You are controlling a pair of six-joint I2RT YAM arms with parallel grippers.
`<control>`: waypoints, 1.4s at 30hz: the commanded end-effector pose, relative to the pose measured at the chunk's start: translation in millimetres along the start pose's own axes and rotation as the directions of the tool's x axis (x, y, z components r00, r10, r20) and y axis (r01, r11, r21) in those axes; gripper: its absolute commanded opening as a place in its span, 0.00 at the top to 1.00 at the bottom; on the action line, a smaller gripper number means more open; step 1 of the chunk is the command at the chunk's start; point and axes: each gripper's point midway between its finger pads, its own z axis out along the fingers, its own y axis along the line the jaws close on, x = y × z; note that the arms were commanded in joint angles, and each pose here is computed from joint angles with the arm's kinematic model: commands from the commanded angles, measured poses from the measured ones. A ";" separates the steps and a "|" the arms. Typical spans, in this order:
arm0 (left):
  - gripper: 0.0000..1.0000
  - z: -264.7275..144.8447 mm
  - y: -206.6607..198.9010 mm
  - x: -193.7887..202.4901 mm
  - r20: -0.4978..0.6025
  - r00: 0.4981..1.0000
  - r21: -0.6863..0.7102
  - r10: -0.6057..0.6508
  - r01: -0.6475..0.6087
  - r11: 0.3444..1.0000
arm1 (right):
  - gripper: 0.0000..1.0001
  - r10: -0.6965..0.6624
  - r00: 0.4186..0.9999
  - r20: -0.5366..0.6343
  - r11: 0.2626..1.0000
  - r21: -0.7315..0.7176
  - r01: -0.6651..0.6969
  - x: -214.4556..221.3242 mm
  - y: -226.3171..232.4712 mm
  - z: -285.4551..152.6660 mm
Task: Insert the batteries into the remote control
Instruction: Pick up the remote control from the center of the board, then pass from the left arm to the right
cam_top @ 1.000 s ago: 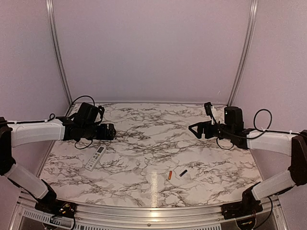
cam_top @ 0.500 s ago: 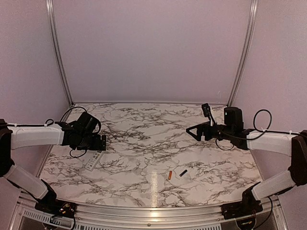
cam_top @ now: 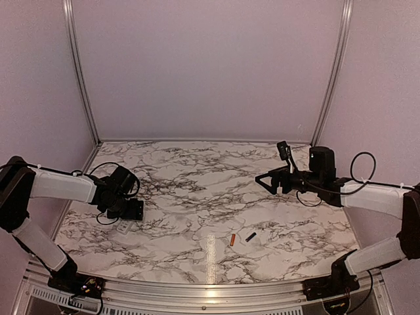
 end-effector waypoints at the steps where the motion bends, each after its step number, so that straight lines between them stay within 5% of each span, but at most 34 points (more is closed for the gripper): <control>1: 0.23 9.9 -9.8 15.5 -0.044 0.999 0.075 0.012 -0.009 0.997 | 0.01 -0.013 1.000 -0.001 0.999 -0.046 0.013 -0.8 12.3 -1.4; 15: 0.65 10.8 -26.2 49.1 -0.074 0.995 0.130 0.065 -0.055 0.990 | 0.01 -0.007 1.000 -0.004 0.996 -0.093 0.006 -2.7 18.7 1.8; 22: 0.87 -19.7 -82.6 27.8 0.018 0.982 0.337 0.187 -0.182 0.924 | 0.01 -0.011 1.000 -0.017 0.989 -0.148 0.009 -1.0 28.9 3.4; 26: 0.90 -63.0 -136.2 18.6 0.102 0.964 0.582 0.245 -0.257 0.771 | 0.01 -0.026 0.998 -0.052 0.975 -0.222 0.014 5.7 50.6 5.1; 30: 0.91 -119.3 -192.8 26.9 0.205 0.922 0.761 0.330 -0.362 0.538 | 0.01 -0.057 0.993 -0.105 0.949 -0.316 0.021 18.7 85.6 7.0; 36: 0.89 -194.6 -249.6 56.6 0.360 0.828 0.849 0.431 -0.482 0.217 | 0.01 -0.077 0.988 -0.137 0.884 -0.467 0.004 24.9 138.9 -1.4; 42: 0.90 -241.0 -276.2 77.0 0.474 0.755 0.832 0.452 -0.553 0.050 | 0.02 -0.125 0.982 -0.143 0.788 -0.615 0.011 24.5 193.8 -21.6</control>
